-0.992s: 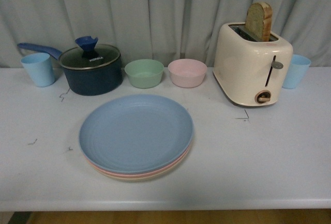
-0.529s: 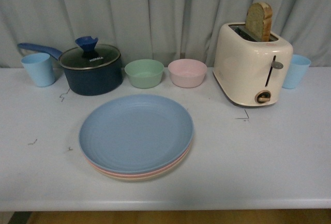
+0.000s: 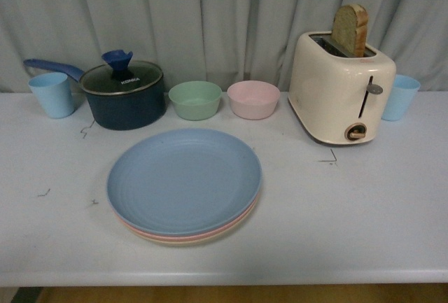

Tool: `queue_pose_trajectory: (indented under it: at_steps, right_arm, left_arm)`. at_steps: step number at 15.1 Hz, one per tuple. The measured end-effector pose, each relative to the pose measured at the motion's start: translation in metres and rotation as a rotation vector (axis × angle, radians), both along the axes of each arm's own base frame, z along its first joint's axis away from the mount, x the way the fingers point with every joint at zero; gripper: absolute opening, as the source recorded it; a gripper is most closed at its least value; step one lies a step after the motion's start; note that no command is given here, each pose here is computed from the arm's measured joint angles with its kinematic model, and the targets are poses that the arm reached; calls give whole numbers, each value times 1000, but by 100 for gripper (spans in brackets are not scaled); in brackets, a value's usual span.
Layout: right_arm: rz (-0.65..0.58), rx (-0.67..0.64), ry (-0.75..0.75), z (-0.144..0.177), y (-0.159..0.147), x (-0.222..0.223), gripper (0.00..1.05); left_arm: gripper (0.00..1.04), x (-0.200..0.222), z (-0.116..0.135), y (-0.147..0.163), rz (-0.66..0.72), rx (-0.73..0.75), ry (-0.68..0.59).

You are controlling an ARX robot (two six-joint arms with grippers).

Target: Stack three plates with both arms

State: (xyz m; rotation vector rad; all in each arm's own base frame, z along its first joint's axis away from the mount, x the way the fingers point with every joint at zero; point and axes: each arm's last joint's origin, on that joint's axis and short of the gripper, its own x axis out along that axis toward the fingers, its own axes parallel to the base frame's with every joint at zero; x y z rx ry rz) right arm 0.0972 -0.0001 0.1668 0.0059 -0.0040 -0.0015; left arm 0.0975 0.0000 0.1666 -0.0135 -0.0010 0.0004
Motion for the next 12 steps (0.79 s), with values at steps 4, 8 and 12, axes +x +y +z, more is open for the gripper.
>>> queue_pose_trajectory:
  at_steps: [4,8,12]
  right_arm:
    - [0,0,0,0,0,0,68]
    - [0,0,0,0,0,0,97]
    - [0,0,0,0,0,0,98]
  left_arm:
    - [98,0,0,0,0,0,0]
    - [98,0,0,0,0,0,0]
    - [98,0,0,0,0,0,0]
